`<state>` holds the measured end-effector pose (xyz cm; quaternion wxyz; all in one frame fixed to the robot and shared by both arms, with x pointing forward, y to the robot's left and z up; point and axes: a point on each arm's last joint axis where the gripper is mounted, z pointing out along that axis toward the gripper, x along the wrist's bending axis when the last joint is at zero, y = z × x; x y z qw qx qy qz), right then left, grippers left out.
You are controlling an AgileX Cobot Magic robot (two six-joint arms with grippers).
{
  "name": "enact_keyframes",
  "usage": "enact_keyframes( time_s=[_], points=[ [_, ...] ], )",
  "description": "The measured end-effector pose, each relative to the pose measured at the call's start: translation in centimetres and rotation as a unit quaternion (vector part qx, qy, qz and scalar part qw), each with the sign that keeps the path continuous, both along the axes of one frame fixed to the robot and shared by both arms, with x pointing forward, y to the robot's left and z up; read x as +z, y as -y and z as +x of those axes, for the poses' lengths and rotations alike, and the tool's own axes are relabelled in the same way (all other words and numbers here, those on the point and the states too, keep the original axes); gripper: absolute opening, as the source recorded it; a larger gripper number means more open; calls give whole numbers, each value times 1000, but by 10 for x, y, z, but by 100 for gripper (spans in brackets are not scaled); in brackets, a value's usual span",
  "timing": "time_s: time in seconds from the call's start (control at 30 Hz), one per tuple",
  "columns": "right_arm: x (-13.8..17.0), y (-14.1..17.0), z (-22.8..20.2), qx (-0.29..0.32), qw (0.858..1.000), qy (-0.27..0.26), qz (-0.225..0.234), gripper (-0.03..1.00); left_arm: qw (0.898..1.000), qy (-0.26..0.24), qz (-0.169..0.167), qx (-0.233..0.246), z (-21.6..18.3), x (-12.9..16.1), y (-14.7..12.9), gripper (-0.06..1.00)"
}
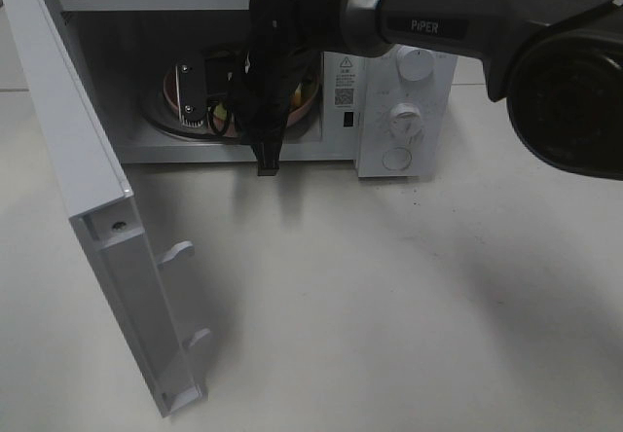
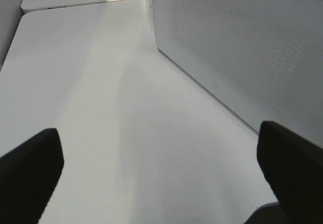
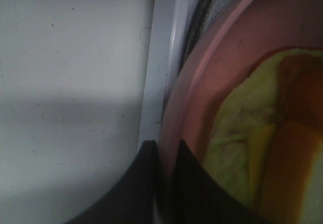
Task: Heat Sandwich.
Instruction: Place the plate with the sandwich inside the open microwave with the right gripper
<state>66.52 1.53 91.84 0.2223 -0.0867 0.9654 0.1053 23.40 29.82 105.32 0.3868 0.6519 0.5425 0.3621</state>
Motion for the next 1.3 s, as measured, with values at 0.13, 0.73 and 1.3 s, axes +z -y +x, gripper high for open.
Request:
enact_keyframes(
  time_s=[0.13, 0.73, 1.3],
  points=[
    [1, -1, -1, -4, 1000, -9, 9, 6, 1000, 0, 0, 0, 0, 0, 0, 99],
    [13, 5, -11, 41, 999, -24, -18, 5, 1000, 0, 0, 0, 0, 0, 0, 99],
    [24, 19, -37, 113, 993, 21, -29, 5, 1000, 0, 0, 0, 0, 0, 0, 99]
  ],
)
